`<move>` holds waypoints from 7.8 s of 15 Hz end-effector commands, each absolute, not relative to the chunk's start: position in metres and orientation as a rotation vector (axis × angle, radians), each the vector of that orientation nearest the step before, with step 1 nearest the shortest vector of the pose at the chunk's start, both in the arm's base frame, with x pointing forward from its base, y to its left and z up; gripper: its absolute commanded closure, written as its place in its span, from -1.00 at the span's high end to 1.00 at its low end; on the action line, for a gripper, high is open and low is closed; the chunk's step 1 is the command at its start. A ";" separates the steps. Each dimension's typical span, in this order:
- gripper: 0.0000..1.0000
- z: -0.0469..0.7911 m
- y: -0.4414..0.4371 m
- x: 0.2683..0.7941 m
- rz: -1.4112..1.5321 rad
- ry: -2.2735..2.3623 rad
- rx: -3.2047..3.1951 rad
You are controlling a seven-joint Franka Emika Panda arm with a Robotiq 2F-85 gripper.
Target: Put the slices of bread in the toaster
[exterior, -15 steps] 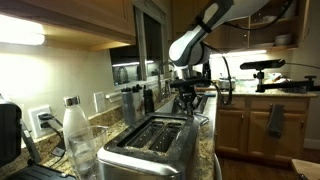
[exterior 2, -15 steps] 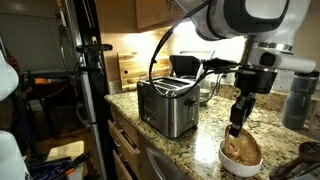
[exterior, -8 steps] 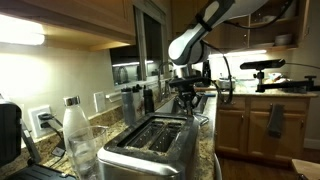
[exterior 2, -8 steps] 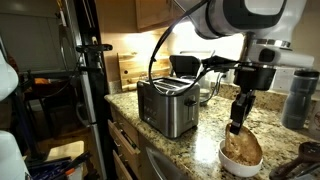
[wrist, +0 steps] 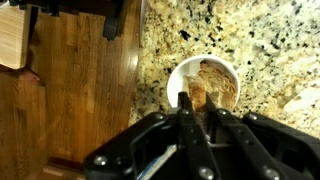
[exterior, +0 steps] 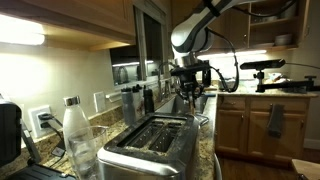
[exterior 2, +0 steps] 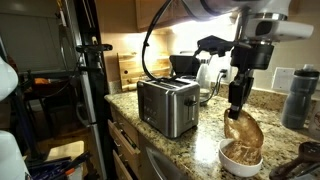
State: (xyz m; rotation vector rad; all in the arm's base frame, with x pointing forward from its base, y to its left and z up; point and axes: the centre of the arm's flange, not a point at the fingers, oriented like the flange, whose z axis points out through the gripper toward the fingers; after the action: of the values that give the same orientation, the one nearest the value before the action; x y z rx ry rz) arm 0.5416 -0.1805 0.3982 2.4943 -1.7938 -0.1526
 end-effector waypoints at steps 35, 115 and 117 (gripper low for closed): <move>-0.81 0.529 0.087 0.417 0.045 -1.601 2.585; 1.00 0.478 0.038 0.419 0.095 -1.824 2.664; 1.00 0.482 0.020 0.424 0.091 -1.842 2.639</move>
State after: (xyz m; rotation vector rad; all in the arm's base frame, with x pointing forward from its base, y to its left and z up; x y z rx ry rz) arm 0.4331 0.0451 0.4683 2.6842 -1.8178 0.0833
